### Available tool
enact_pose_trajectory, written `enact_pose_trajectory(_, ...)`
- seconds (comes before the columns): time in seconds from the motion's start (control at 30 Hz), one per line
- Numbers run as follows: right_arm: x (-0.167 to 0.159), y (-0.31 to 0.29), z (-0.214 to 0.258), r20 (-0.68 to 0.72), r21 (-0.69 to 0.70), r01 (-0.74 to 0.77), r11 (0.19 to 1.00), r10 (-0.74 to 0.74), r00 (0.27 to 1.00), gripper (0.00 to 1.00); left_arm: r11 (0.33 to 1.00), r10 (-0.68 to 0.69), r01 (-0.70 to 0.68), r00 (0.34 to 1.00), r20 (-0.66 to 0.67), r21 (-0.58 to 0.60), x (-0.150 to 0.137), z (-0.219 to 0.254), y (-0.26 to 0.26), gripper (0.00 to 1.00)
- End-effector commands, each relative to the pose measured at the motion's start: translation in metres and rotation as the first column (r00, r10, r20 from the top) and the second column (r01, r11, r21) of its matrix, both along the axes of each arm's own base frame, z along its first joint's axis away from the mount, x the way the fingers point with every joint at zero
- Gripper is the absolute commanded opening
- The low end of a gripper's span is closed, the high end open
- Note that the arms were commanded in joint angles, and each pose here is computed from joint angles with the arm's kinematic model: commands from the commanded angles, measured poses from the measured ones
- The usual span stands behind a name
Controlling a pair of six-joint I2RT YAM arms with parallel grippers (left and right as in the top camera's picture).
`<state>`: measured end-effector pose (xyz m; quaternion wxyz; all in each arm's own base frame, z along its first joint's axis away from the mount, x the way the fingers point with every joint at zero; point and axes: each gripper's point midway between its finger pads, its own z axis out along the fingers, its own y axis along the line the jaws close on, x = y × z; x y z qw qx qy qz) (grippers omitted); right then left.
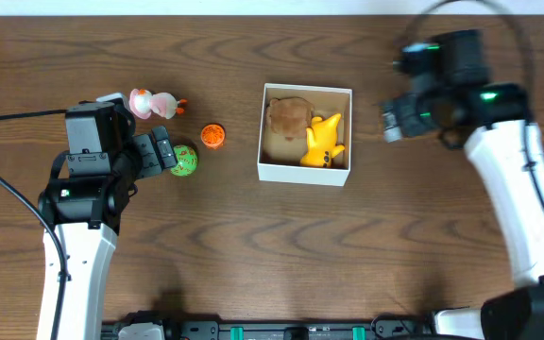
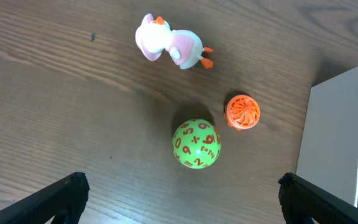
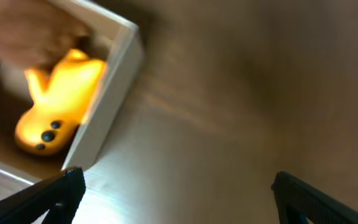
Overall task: Pack container
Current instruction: 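Reach the left gripper to the white-pink duck and grasp it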
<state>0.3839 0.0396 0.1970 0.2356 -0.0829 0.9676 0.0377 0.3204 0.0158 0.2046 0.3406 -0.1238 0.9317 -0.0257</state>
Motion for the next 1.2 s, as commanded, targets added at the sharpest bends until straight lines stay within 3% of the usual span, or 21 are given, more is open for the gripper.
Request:
enact_pose_trajectory(0.0, -0.006, -0.001, -0.008, -0.154, 0.289, 0.242, 0.926, -0.205, 0.967, 0.99, 0.998, -0.027, 0.027, 1.000, 0.003, -0.048, -0.001, 0.006, -0.008, 0.98)
enact_pose_trajectory(0.2, -0.018, -0.033, -0.017, -0.240, 0.309, 0.350, 0.885, -0.283, 0.929, 0.99, 0.995, -0.076, 0.075, 0.997, -0.015, -0.061, 0.001, 0.000, -0.015, 0.98)
enact_pose_trajectory(0.43, -0.021, -0.039, -0.019, -0.251, 0.289, 0.368, 0.884, -0.301, 0.920, 0.99, 0.989, -0.145, 0.142, 0.974, -0.177, -0.029, 0.017, -0.047, -0.013, 0.97)
enact_pose_trajectory(0.63, -0.024, -0.039, -0.020, -0.264, 0.286, 0.372, 0.883, -0.301, 0.916, 0.99, 0.991, -0.134, 0.131, 0.954, -0.268, -0.029, 0.065, -0.067, -0.007, 0.97)
enact_pose_trajectory(0.83, -0.026, -0.041, -0.021, -0.269, 0.271, 0.378, 0.885, -0.308, 0.913, 0.99, 0.971, -0.224, 0.238, 0.937, -0.268, 0.023, 0.123, -0.083, -0.005, 0.97)
enact_pose_trajectory(1.03, -0.029, -0.048, -0.024, -0.272, 0.228, 0.395, 0.890, -0.331, 0.904, 0.99, 0.959, -0.129, 0.192, 0.951, -0.281, 0.210, 0.158, -0.120, 0.021, 0.97)
enact_pose_trajectory(1.17, -0.031, -0.050, -0.025, -0.274, 0.211, 0.400, 0.892, -0.339, 0.900, 0.99, 0.915, -0.219, 0.295, 0.936, -0.275, 0.274, 0.176, -0.136, 0.006, 0.96)
